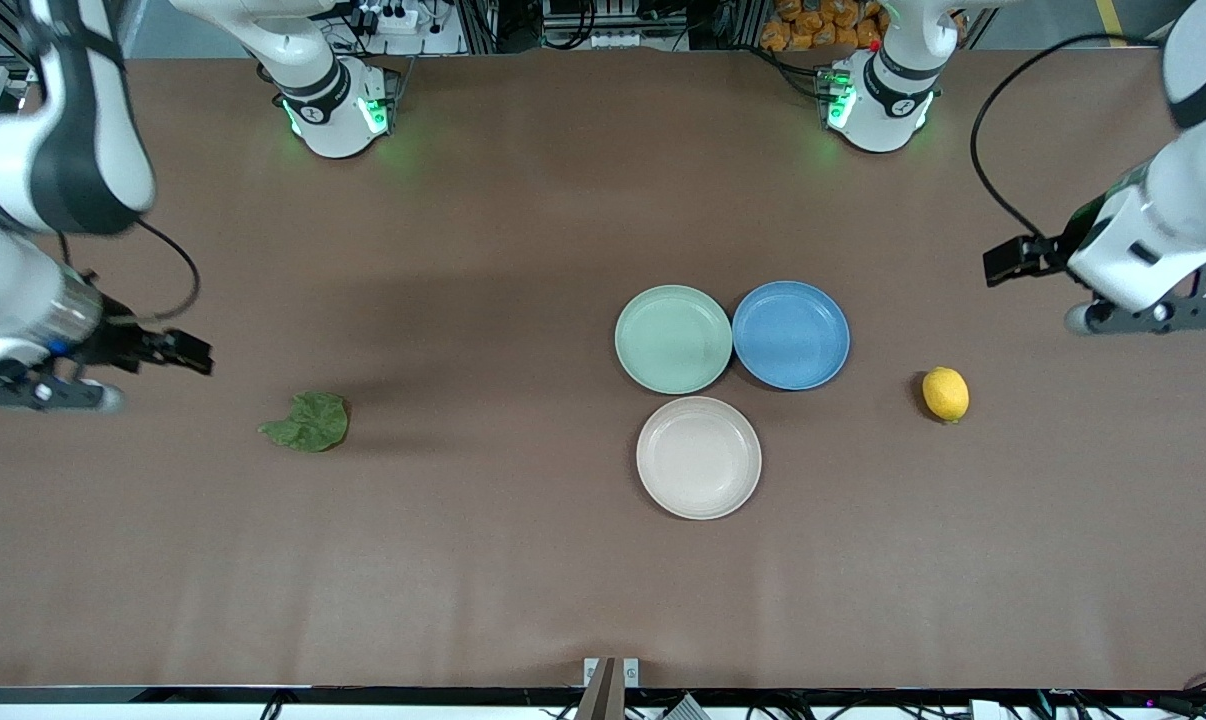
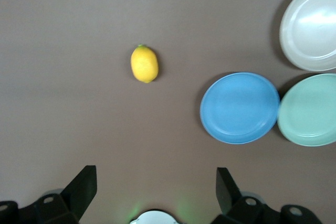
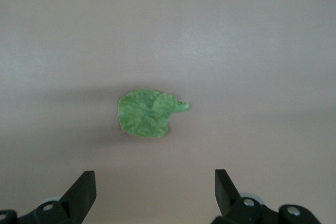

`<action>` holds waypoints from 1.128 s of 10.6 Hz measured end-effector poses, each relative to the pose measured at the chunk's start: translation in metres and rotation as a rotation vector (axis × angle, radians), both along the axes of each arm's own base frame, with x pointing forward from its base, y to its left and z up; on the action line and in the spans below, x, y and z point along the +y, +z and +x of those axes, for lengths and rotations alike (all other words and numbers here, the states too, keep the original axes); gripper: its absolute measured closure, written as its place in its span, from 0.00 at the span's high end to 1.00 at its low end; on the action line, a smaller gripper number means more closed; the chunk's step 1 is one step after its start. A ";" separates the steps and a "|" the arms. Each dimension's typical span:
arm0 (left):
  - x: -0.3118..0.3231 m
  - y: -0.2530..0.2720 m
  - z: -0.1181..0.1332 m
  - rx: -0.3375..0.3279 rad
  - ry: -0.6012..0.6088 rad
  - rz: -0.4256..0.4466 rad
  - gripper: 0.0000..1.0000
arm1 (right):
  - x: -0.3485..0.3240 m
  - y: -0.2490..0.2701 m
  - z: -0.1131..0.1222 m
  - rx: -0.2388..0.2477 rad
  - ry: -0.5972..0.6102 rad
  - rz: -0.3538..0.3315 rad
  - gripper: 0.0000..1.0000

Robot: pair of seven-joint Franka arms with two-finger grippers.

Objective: Place lemon and lettuce in plates
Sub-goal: 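Reach the right gripper to the lettuce while the left gripper reaches the lemon, then grasp the lettuce with the right gripper while the left gripper grasps the lemon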

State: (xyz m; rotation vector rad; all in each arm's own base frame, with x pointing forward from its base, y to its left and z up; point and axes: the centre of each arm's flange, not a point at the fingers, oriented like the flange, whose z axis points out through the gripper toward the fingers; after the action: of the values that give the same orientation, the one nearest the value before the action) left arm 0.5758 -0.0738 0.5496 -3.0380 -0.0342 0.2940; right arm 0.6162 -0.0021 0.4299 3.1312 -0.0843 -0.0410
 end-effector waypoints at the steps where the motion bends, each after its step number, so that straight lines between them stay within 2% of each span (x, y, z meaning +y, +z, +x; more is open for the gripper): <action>1: 0.000 -0.026 0.005 0.009 -0.007 0.015 1.00 | 0.011 -0.023 0.006 0.019 -0.021 -0.003 1.00; 4: 0.005 -0.098 0.005 0.015 -0.012 0.014 1.00 | 0.045 -0.076 0.011 0.059 -0.065 -0.014 1.00; 7: 0.021 -0.150 -0.003 0.031 0.003 0.009 1.00 | 0.040 -0.143 0.008 0.061 -0.076 -0.019 1.00; 10: 0.026 -0.193 0.007 0.033 0.003 -0.003 1.00 | 0.034 -0.184 0.010 0.051 -0.085 -0.022 1.00; 12: 0.035 -0.218 0.015 0.028 0.005 -0.015 1.00 | 0.021 -0.207 0.010 0.063 -0.106 -0.025 1.00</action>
State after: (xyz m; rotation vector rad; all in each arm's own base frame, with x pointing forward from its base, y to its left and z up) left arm 0.5909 -0.0388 0.3317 -3.0483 -0.0373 0.3382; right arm 0.6262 0.0185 0.2234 3.0939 -0.2482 -0.1386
